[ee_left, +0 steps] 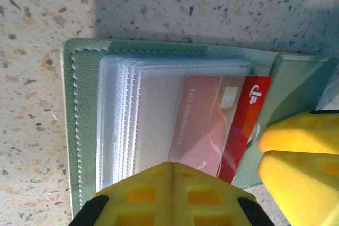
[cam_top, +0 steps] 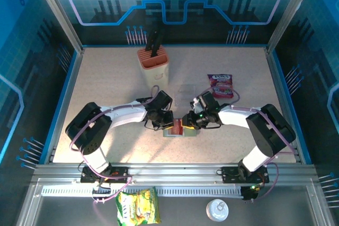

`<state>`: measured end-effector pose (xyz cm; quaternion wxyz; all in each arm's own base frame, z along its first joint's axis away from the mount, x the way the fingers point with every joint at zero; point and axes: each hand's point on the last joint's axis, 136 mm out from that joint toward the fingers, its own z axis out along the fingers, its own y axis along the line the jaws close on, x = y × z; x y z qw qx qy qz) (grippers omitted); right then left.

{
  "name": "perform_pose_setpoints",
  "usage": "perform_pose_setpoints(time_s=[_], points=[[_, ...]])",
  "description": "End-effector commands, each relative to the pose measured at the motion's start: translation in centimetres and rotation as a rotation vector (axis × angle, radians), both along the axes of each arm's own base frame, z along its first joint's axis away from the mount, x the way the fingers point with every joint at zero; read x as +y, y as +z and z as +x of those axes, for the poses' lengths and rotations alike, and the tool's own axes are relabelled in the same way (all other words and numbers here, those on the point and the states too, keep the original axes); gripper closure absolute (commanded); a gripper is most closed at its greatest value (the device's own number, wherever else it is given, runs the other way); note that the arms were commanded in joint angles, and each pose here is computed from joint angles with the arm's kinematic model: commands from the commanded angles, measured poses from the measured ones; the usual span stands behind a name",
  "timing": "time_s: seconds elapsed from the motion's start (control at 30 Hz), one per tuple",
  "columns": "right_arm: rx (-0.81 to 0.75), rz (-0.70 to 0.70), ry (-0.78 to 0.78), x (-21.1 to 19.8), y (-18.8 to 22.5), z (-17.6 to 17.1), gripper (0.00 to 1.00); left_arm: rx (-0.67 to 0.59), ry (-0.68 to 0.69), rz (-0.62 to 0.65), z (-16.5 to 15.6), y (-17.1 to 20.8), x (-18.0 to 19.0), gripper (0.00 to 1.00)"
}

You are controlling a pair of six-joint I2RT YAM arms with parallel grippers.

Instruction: Take the credit cards out of the card holder

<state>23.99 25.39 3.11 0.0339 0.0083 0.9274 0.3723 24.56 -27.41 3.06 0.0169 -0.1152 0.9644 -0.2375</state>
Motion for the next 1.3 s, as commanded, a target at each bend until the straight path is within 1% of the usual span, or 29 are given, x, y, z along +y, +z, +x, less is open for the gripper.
perform_pose_setpoints(time_s=[0.0,0.27,0.57,0.73,0.97,1.27], points=[[0.023,0.033,-0.006,0.1,-0.5,0.0,0.73,0.037,-0.027,0.036,-0.8,-0.6,0.3,1.0],[0.056,0.063,0.001,0.7,-1.0,0.0,0.74,0.051,-0.021,0.071,-1.3,-1.4,1.1,1.0],[0.048,0.138,-0.002,1.5,-0.4,0.2,0.78,0.059,-0.017,0.077,-1.3,-1.8,1.2,1.0],[0.058,0.149,0.003,1.7,-0.5,0.1,0.82,0.058,-0.017,0.075,-1.4,-1.7,1.2,1.0],[0.041,0.14,-0.023,1.0,-0.4,0.2,0.89,0.054,-0.014,0.073,-1.3,-1.5,1.2,1.0],[0.011,0.124,-0.045,-1.1,0.7,0.4,0.91,0.042,-0.013,0.058,-1.2,-1.1,1.0,1.0]])
